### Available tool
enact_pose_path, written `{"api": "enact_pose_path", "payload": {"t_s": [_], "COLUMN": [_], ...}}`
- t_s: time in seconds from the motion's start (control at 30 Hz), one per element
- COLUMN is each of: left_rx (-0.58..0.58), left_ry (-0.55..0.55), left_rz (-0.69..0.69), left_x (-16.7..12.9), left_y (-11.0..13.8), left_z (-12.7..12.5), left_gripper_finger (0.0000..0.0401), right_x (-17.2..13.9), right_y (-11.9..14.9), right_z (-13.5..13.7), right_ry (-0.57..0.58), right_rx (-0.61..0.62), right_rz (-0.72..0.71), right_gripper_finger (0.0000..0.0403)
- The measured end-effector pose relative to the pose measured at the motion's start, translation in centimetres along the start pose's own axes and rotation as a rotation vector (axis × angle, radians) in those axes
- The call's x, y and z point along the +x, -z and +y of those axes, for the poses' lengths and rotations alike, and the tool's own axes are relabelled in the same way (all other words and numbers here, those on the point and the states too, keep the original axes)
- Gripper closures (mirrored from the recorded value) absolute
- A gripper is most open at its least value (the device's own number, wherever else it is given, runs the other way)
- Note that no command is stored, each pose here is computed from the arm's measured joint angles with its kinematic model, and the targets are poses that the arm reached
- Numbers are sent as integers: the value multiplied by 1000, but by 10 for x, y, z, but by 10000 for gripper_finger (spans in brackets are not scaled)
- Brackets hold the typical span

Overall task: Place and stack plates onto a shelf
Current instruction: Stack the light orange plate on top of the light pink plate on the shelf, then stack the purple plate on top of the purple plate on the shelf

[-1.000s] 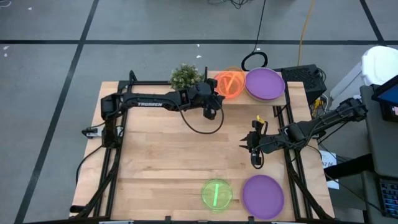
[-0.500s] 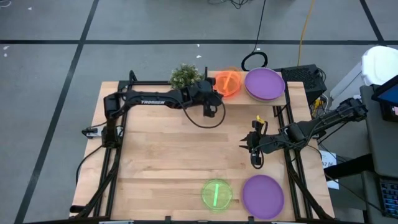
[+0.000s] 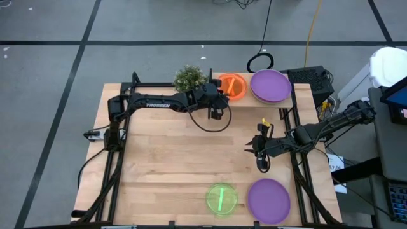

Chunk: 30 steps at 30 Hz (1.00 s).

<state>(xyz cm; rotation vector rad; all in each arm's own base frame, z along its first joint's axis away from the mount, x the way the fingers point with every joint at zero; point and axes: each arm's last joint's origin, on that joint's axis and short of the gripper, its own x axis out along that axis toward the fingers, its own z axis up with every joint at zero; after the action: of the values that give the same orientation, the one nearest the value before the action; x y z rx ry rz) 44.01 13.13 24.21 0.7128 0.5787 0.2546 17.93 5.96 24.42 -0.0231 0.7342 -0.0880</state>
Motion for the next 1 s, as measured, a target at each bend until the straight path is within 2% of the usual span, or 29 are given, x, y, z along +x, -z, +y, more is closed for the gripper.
{"api": "enact_pose_path", "payload": {"t_s": [0.3,0.6,0.9,1.0], "left_rx": [-6,-83,-210,-222], "left_ry": [-62,-40,147,308], "left_rz": [6,14,152,176], "left_x": [-7,-32,-85,-103], "left_y": [-10,-33,-52,-56], "left_z": [0,-7,-28,-41], "left_gripper_finger": [311,310,310,311], "right_x": [0,0,0,2], "right_y": [0,0,0,0], "right_z": [0,0,0,3], "right_ry": [0,1,-2,-34], "right_rx": [-4,-8,78,111], "right_rz": [3,3,-4,14], "right_gripper_finger": [310,310,310,310]}}
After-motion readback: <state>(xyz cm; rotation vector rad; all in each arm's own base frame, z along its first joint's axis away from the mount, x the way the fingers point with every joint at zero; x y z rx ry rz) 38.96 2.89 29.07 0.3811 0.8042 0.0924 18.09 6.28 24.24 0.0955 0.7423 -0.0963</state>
